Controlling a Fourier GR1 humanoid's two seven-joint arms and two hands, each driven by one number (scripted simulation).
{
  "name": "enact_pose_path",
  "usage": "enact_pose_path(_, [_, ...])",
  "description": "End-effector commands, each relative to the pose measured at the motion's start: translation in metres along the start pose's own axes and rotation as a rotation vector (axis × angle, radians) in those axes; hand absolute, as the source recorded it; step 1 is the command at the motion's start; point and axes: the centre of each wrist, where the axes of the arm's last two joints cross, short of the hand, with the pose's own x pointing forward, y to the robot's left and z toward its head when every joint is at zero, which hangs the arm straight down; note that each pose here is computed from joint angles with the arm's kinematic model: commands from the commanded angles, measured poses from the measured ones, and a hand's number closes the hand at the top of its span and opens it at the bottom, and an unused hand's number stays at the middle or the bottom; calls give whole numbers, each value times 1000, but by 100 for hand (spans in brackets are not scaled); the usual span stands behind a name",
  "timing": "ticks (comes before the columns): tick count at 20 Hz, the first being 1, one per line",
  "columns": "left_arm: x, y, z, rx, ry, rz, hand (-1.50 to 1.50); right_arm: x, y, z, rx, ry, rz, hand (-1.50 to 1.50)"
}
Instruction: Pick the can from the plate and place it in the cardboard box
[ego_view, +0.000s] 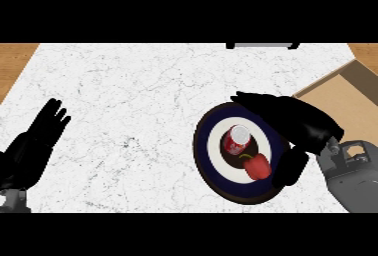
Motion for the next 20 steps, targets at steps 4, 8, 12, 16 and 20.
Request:
enact_pose_path(4, [15,15,12,-4,0,-13,0,-2,11,-17,77,61,22,-150])
enact_pose_path(8, [14,1,4,20,-18,1,0,2,1,-14,67,63,19,-150])
enact_pose_path(12, [21,2,-20,1,-5,6,0,1,7,-30,67,12,13,-150])
enact_pose_path(16, [7,1,8,-7,5,1,0,-22,16,-30,43,-6,15,-150])
enact_pose_path(20, [6,-1,4,5,-15,-12,0,-4,10,-35,16,-19,43,-150])
